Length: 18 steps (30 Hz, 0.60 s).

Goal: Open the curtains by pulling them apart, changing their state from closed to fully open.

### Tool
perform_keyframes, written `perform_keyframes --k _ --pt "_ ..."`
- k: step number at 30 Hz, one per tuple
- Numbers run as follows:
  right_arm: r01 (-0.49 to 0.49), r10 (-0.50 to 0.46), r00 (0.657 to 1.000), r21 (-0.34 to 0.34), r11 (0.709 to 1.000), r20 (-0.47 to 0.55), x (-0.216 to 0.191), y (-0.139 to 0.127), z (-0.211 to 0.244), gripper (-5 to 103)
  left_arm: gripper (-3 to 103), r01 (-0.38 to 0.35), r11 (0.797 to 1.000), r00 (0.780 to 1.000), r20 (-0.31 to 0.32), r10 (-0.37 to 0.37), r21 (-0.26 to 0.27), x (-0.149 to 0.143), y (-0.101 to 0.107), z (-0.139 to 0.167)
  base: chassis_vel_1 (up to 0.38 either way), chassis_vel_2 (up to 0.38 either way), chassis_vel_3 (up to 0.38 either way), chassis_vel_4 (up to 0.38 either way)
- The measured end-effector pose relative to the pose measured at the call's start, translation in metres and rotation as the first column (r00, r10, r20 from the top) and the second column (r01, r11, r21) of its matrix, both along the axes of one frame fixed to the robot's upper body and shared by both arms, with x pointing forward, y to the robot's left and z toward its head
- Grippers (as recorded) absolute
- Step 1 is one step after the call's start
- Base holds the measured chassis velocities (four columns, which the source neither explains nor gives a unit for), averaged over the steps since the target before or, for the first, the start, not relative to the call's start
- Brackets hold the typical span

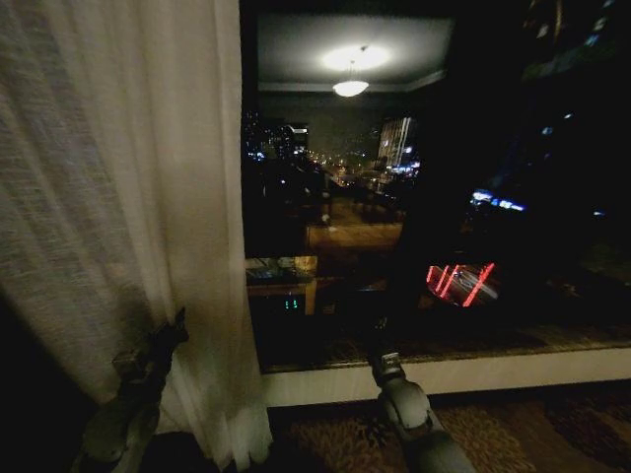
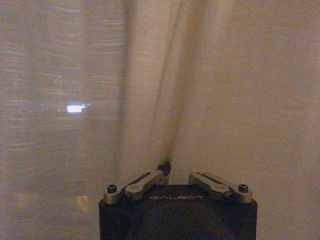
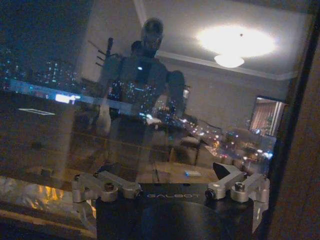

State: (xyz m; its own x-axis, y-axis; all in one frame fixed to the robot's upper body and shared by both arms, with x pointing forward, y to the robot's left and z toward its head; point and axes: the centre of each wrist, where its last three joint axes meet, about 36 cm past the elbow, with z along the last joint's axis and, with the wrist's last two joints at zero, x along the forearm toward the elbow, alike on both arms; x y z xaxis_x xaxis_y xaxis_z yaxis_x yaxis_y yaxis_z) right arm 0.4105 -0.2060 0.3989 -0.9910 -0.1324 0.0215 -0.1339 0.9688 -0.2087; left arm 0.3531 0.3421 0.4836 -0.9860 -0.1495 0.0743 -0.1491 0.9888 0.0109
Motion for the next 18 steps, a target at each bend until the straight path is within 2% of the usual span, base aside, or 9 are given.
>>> perform_keyframes --k 5,7,9,12,13,14,15,16,18 --pt "-0.012 0.012 1.000 0.008 1.000 -0.002 -0.001 0.006 -0.003 100 0 -0.120 0.992 0.993 0.005 0.120 0.030 0.006 0.020 -0.001 0.000 0.000 0.000 0.000" --pt "-0.016 0.016 1.000 0.007 1.000 -0.001 -0.002 0.006 -0.004 100 0 -0.244 0.967 0.970 0.024 0.243 0.067 0.013 0.046 0.000 0.000 0.000 0.000 0.000" --pt "-0.016 0.016 1.000 0.006 1.000 0.000 -0.002 0.006 -0.003 100 0 -0.277 0.958 0.961 0.030 0.275 0.078 0.014 0.054 0.001 0.000 0.000 0.000 0.000" --pt "-0.014 0.014 1.000 -0.002 1.000 0.009 -0.002 0.003 0.000 100 0 -0.443 0.889 0.896 0.059 0.439 0.118 0.016 0.096 0.002 0.000 0.000 0.000 0.000" --pt "-0.014 0.014 1.000 -0.002 1.000 0.009 -0.002 0.003 0.000 100 0 -0.443 0.889 0.896 0.059 0.439 0.118 0.016 0.096 0.002 0.000 0.000 0.000 0.000" --pt "-0.014 0.014 1.000 -0.003 1.000 0.010 -0.003 0.002 0.000 100 0 -0.479 0.869 0.878 0.063 0.475 0.122 0.016 0.107 0.001 0.000 0.000 0.000 0.000" --pt "-0.013 0.013 1.000 -0.006 1.000 0.010 -0.003 0.001 0.000 100 0 -0.519 0.845 0.855 0.069 0.514 0.126 0.015 0.119 0.001 0.000 0.000 0.000 0.000" --pt "-0.013 0.013 1.000 -0.009 1.000 0.010 -0.003 0.000 0.000 100 0 -0.583 0.801 0.812 0.076 0.579 0.135 0.012 0.140 0.001 0.000 0.000 0.000 0.000" --pt "-0.013 0.013 1.000 -0.009 1.000 0.010 -0.003 0.000 0.000 100 0 -0.606 0.783 0.795 0.078 0.602 0.138 0.010 0.147 0.001 0.000 0.000 0.000 0.000"
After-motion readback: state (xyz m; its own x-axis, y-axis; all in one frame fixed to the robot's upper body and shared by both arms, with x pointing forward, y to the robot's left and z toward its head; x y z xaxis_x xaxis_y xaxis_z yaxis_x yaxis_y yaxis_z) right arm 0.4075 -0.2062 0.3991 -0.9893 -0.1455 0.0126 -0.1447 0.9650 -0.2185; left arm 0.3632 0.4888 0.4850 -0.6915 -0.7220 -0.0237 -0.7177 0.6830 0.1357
